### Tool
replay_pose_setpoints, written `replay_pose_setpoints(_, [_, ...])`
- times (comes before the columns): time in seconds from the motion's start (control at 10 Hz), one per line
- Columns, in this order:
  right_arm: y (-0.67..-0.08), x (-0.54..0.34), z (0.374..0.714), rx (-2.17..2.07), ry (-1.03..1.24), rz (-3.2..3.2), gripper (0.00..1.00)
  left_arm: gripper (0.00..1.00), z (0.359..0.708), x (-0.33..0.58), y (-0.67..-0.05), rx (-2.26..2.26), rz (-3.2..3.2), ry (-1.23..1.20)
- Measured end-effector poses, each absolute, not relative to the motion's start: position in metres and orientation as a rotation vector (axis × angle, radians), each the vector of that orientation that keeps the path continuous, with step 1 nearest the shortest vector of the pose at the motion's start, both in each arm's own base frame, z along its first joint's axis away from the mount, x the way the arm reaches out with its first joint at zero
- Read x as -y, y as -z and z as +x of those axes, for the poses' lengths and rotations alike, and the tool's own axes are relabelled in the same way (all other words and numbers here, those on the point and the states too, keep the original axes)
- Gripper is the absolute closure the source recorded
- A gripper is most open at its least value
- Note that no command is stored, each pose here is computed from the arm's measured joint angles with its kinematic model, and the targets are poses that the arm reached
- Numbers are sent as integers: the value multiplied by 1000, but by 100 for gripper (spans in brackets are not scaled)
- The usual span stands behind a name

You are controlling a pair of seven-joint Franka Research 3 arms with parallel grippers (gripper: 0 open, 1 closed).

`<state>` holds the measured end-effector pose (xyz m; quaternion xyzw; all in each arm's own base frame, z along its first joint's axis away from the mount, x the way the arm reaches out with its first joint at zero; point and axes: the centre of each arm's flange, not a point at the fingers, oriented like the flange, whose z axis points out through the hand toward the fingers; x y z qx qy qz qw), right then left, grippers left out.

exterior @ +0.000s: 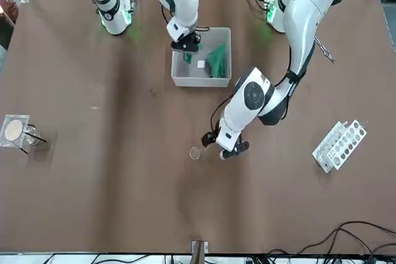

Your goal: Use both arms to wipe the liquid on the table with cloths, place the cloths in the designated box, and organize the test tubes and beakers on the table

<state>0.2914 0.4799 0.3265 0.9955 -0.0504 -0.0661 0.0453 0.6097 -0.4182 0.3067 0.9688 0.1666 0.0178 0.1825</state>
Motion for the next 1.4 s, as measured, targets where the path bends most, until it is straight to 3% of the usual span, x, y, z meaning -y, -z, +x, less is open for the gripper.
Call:
replay_pose_setpoints(0.3, [-331, -481, 296, 184, 179, 3055, 32, 1, 612, 421, -312, -467, 2714, -77])
replay_pose_setpoints(0.5, [-338, -480, 306, 210, 161, 3069, 19, 4, 614, 423, -310, -465, 2703, -91])
replay_pose_setpoints(0.6, [-346, -476, 320, 233, 132, 3082, 5, 4, 616, 422, -305, -469, 2690, -108])
replay_pose_setpoints(0.9, [-380, -440, 394, 185, 47, 3145, 1, 10, 614, 429, -295, -460, 2696, -120])
replay_pose_setpoints(1.0, [-388, -420, 420, 140, 27, 3161, 1, 15, 615, 429, -297, -459, 2693, -123])
replay_pose_setpoints(1.1, [-394, -396, 447, 90, 10, 3173, 1, 27, 616, 429, -299, -460, 2689, -129])
replay_pose_setpoints(1.3, [-401, -361, 481, -14, -21, 3185, 1, 35, 625, 425, -307, -471, 2674, -162])
replay_pose_setpoints(1.4, [-403, -348, 491, -67, -30, 3186, 1, 35, 630, 423, -313, -478, 2653, -192])
